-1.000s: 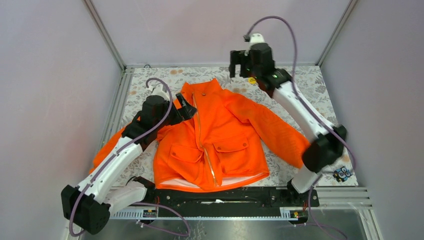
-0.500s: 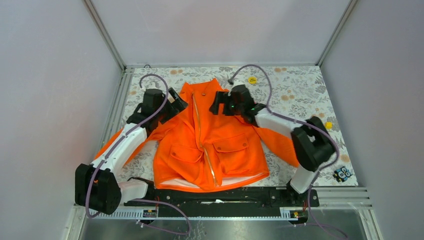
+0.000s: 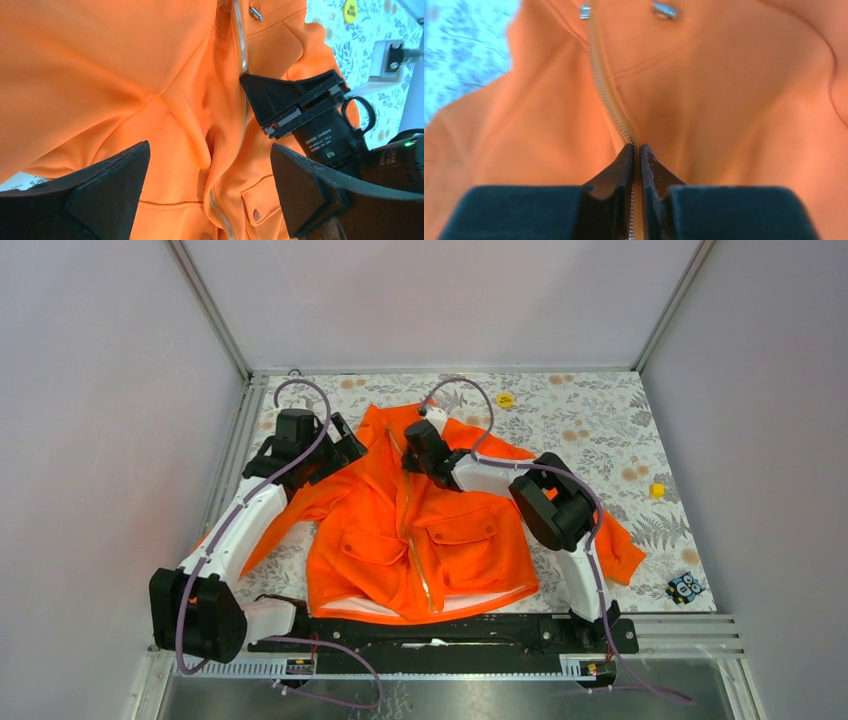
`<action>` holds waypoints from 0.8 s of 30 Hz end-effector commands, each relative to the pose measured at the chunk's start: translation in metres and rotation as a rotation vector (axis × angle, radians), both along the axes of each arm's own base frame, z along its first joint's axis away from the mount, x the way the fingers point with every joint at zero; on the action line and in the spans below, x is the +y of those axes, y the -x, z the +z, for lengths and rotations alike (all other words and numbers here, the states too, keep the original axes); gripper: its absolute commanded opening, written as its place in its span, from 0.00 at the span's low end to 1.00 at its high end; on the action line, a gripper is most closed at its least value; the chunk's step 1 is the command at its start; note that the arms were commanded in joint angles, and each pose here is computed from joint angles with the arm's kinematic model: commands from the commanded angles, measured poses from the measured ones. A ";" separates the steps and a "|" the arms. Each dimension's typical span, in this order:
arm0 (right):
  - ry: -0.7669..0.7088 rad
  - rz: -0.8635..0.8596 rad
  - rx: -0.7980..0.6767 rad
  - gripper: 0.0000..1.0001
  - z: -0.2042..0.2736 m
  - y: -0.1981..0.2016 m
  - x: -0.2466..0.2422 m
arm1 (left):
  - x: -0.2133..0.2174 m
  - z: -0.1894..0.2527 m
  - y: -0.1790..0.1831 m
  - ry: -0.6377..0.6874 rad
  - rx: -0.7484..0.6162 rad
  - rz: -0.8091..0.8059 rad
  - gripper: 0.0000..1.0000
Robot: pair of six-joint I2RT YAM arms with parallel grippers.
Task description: Zip up the jacket
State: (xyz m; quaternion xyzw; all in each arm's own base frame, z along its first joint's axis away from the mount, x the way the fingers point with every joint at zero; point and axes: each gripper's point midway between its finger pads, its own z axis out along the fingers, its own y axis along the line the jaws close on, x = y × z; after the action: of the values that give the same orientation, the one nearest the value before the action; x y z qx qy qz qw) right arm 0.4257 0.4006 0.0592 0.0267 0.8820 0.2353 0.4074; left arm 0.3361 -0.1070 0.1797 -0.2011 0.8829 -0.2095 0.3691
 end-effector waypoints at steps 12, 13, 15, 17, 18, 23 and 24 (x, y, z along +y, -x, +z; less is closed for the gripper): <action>-0.144 -0.006 0.189 0.01 -0.059 0.012 -0.073 | -0.037 -0.035 -0.049 0.116 0.067 -0.114 0.96; -0.154 0.000 0.194 0.01 -0.061 0.012 -0.074 | -0.036 -0.039 -0.054 0.115 0.073 -0.109 0.96; -0.165 -0.003 0.198 0.01 -0.063 0.009 -0.079 | -0.032 -0.046 -0.063 0.114 0.088 -0.085 0.97; -0.170 0.009 0.192 0.04 -0.064 0.007 -0.081 | -0.032 -0.051 -0.075 0.148 0.102 -0.069 0.97; -0.168 0.013 0.188 0.05 -0.064 0.005 -0.082 | -0.032 -0.054 -0.082 0.162 0.107 -0.060 0.97; -0.240 0.073 0.133 0.10 -0.044 -0.020 -0.056 | -0.011 -0.113 -0.124 0.144 0.192 0.066 0.91; -0.262 0.085 0.125 0.10 -0.039 -0.028 -0.048 | -0.003 -0.126 -0.133 0.127 0.208 0.102 0.91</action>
State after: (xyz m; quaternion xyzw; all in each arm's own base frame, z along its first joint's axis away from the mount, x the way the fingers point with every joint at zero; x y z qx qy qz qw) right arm 0.4277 0.3391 0.0161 0.0712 0.8788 0.3433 0.3238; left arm 0.4245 -0.1311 0.0804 -0.2397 0.9044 -0.2438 0.2554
